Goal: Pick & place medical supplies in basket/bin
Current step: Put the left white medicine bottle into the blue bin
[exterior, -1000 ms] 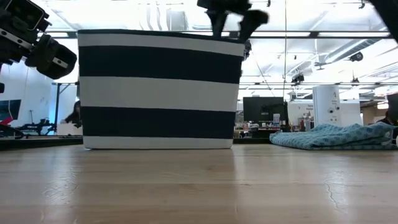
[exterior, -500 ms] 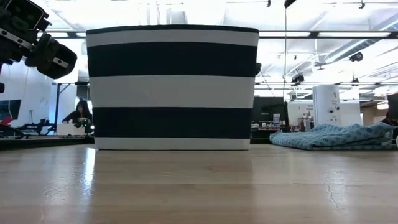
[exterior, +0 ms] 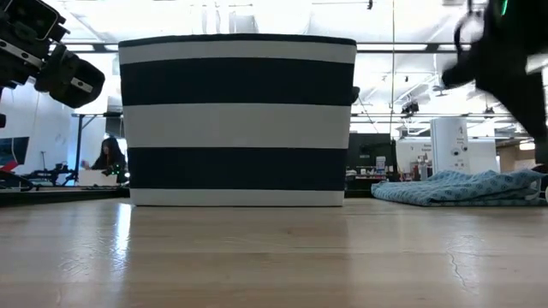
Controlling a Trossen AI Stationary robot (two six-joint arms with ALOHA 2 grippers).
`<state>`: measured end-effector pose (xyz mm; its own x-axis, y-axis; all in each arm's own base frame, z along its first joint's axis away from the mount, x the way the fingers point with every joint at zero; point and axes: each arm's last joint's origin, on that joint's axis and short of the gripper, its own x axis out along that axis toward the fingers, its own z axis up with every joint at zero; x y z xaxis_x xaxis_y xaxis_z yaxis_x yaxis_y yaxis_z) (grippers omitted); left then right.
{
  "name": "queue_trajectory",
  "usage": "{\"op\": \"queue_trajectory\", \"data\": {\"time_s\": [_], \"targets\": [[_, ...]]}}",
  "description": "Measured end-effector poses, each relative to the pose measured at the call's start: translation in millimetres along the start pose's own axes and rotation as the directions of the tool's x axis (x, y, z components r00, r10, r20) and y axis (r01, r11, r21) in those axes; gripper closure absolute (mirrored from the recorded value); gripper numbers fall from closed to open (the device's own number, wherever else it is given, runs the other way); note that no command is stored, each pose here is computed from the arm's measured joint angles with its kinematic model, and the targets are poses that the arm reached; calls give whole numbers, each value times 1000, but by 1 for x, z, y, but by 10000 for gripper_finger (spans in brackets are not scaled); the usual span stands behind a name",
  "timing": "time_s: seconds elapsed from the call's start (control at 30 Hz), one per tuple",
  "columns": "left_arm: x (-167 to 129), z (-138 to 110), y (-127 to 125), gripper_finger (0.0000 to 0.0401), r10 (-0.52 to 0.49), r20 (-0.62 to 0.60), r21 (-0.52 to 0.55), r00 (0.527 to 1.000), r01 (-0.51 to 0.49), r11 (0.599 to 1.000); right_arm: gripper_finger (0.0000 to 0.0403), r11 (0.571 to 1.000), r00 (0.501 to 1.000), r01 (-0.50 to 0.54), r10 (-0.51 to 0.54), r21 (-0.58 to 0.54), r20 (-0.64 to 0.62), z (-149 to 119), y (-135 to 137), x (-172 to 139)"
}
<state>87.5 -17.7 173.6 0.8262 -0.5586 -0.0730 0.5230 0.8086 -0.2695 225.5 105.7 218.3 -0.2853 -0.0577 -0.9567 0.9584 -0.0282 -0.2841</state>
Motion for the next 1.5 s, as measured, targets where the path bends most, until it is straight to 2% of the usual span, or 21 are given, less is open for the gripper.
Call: {"op": "queue_trajectory", "data": {"time_s": [0.13,0.23,0.33,0.47,0.57,0.77,0.9,1.27,1.5], "targets": [[0,0,0,203,-1,0,0,1000,1,1000,73,998,993,-68,66,-13,-96,8,1,36],[0,0,0,203,-1,0,0,1000,1,1000,86,999,995,-20,23,28,-97,13,-4,51],[0,0,0,203,-1,0,0,1000,1,1000,102,998,997,40,-36,51,-73,16,-10,53],[0,0,0,203,-1,0,0,1000,1,1000,115,999,997,45,-43,28,-70,16,-11,52],[0,0,0,203,-1,0,0,1000,1,1000,117,995,994,96,-95,7,-44,20,-15,65],[0,0,0,203,-5,-1,1,1000,5,1000,118,991,992,116,-119,-63,-50,33,-18,83],[0,0,0,203,-5,-1,1,1000,5,1000,118,988,990,112,-120,-106,-70,40,-16,85],[0,0,0,203,-5,0,1,1000,5,1000,133,994,994,46,-55,-101,-92,39,-9,87],[0,0,0,203,-5,-1,1,1000,5,1000,180,991,995,14,-27,-134,-95,40,-10,96]]}}
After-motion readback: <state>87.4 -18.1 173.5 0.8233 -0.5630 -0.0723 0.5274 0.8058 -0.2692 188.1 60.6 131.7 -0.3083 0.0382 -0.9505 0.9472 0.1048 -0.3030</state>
